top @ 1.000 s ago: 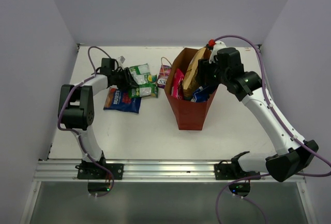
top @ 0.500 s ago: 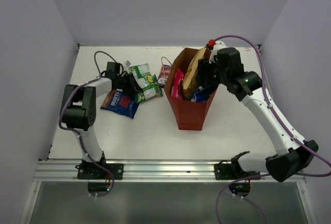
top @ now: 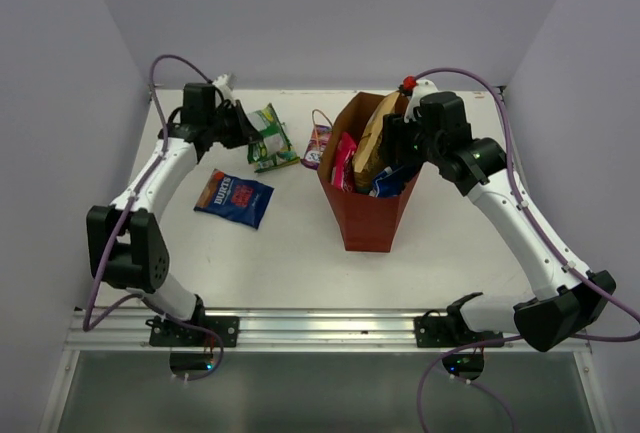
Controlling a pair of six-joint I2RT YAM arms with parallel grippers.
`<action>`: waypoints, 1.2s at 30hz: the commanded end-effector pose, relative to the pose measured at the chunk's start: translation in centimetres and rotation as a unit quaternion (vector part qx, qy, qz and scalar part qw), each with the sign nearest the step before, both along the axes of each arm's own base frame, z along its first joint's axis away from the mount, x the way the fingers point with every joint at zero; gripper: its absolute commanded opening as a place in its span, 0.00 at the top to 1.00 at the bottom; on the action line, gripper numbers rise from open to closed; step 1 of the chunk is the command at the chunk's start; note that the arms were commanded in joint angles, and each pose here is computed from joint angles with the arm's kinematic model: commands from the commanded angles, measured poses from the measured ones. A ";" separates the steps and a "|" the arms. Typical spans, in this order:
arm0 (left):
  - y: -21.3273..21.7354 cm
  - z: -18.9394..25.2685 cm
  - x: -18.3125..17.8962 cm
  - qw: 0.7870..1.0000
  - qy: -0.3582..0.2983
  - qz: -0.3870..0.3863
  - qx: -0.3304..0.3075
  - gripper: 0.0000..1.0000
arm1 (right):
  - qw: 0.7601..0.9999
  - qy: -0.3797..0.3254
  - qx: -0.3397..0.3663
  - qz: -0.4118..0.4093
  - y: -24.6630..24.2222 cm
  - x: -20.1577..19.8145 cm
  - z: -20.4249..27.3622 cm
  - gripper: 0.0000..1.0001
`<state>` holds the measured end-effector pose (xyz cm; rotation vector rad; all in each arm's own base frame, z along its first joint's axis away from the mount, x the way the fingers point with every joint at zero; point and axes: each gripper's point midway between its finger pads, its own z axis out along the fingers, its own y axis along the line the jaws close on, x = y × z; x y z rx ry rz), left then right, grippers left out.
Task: Place the snacks into the paper bag
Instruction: Pick up the snack from the center of the board, then place the snack in the paper bag.
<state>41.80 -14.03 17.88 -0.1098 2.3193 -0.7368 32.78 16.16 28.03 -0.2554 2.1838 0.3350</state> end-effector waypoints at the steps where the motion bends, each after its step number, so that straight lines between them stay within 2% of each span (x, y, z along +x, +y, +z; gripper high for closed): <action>1: 1.1 9.8 0.3 0.993 -0.116 0.015 0.032 1.00 | 0.999 -0.041 0.026 -0.005 0.0 0.3 2.9 0.38; 8: -0.1 19.0 -1.2 0.976 -0.206 0.026 0.068 1.00 | 0.998 -0.043 0.034 -0.010 0.3 0.6 3.2 0.38; 10: -2.1 21.9 -2.0 0.970 -0.236 0.009 0.063 1.00 | 0.998 -0.048 0.036 -0.011 0.3 0.7 3.4 0.38; 16: -6.7 26.6 -4.5 0.956 -0.285 -0.039 0.057 1.00 | 0.998 -0.051 0.037 -0.018 0.0 0.6 3.5 0.38; 23: -12.4 25.6 -7.2 0.955 -0.269 -0.090 0.090 1.00 | 0.997 -0.056 0.026 -0.043 -1.0 0.7 3.1 0.38; 29: -14.4 22.7 -7.9 0.949 -0.247 -0.086 0.179 1.00 | 0.997 -0.051 0.013 -0.059 -1.8 0.6 2.1 0.38; 36: -16.4 18.9 -7.7 0.944 -0.214 -0.099 0.230 1.00 | 0.996 -0.045 0.000 -0.076 -2.6 0.4 1.1 0.38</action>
